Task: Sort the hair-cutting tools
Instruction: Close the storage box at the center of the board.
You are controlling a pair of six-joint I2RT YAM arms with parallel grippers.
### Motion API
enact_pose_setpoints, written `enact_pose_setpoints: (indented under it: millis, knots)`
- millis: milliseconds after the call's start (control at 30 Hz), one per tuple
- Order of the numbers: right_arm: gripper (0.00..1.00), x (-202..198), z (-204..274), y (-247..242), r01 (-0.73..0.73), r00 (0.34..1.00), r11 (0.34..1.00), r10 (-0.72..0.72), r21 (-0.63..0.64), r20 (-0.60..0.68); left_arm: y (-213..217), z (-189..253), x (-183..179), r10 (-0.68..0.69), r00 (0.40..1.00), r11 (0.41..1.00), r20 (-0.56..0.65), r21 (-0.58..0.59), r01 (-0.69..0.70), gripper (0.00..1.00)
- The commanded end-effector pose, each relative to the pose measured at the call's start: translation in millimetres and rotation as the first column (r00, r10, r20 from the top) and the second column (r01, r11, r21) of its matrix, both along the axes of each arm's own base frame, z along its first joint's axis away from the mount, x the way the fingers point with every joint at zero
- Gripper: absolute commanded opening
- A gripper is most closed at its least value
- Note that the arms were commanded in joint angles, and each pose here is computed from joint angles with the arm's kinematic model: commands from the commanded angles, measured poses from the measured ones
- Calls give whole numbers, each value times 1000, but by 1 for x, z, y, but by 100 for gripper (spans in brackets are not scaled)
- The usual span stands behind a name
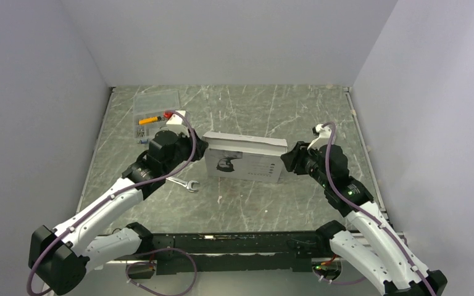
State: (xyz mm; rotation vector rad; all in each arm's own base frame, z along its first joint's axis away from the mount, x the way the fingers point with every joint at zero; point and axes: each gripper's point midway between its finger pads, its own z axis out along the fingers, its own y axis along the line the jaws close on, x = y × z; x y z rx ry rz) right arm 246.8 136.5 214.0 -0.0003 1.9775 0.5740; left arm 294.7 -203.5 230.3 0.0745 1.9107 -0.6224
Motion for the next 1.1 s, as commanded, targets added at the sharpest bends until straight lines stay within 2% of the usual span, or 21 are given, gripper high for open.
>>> enact_pose_setpoints:
  millis: [0, 67, 167, 300, 400, 500, 633, 700, 833, 933, 1067]
  knots:
    - [51, -7, 27, -3, -11, 1000, 1000, 11, -8, 28, 6, -22, -21, -33, 994, 997, -107, 60, 39, 46]
    - [54, -9, 35, -3, -21, 999, 1000, 21, -11, 32, 10, -11, -24, -31, 995, 997, -91, 72, 38, 55]
    - [59, -12, 52, -5, -24, 998, 1000, 25, -6, 63, 21, -2, -32, -17, 996, 995, -87, 97, 26, 64]
    - [71, -15, 71, -8, -26, 995, 1000, 26, -6, 96, 39, 23, -40, 23, 999, 995, -24, 95, -21, 82]
    - [75, -13, 76, -6, -25, 994, 1000, 24, 5, 106, 44, 48, -41, 35, 998, 997, 46, 63, -38, 98]
    - [78, -6, 81, -2, -14, 993, 999, 9, 49, 115, 41, 67, -36, 34, 996, 999, 78, 32, -37, 99]
    - [81, 7, 87, 3, 23, 991, 986, -44, 166, 128, 31, 80, -18, 14, 996, 993, 85, -118, -4, 99]
    - [82, 8, 92, 12, -18, 992, 970, -13, 241, 126, 30, 77, -7, -11, 999, 979, 44, -205, 20, 99]
    - [83, 16, 94, 8, 1, 993, 940, -42, 341, 113, 28, 60, 12, -37, 999, 942, -36, -334, 23, 99]
    - [83, 23, 89, 0, 25, 993, 916, -69, 399, 96, 28, 52, 25, -42, 997, 916, -61, -402, 14, 99]
    - [82, 33, 67, 0, 36, 999, 894, -40, 447, 1, 17, 43, 31, -102, 990, 896, -97, -441, 49, 99]
